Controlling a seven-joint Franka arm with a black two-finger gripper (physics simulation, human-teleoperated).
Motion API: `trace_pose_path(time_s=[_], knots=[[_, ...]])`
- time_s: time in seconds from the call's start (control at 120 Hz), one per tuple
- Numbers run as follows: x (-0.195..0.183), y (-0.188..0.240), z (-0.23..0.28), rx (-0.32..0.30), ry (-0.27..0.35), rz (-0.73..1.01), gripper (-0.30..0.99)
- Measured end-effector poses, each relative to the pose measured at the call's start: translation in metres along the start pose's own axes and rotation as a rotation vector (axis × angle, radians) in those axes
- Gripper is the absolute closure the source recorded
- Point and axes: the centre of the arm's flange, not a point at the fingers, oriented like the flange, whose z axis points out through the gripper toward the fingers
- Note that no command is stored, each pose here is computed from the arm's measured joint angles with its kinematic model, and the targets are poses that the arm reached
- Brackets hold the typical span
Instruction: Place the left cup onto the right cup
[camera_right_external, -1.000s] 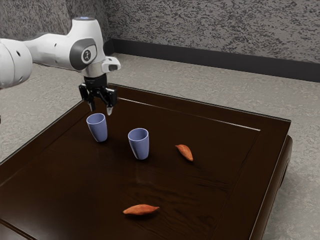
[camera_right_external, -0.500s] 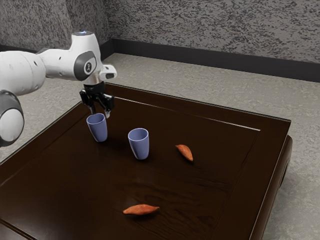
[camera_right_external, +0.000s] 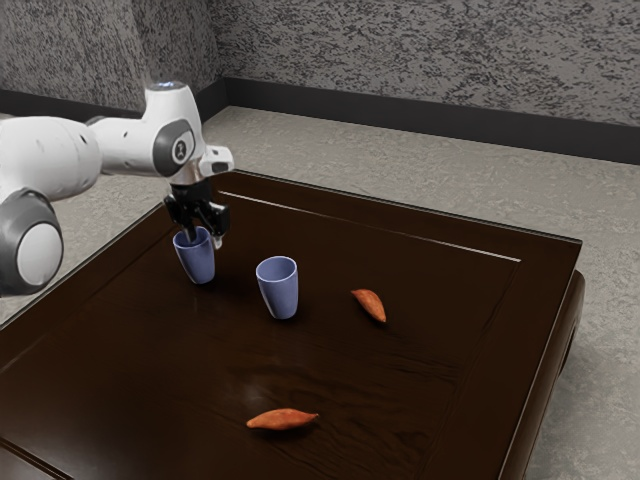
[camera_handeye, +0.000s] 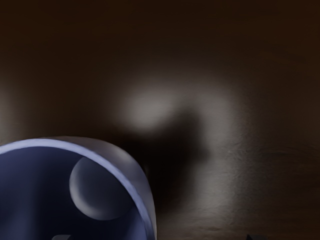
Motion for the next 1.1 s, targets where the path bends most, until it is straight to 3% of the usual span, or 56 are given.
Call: trace_pose_path(time_s=[0.3, 0.725, 1.1], knots=[[0.002, -0.011, 0.018, -0.014, -0.014, 0.01, 0.3], [0.004, -0.014, 0.012, -0.014, -0.007, 0.031, 0.7], [0.003, -0.002, -0.011, -0.009, 0.009, 0.048, 0.77]])
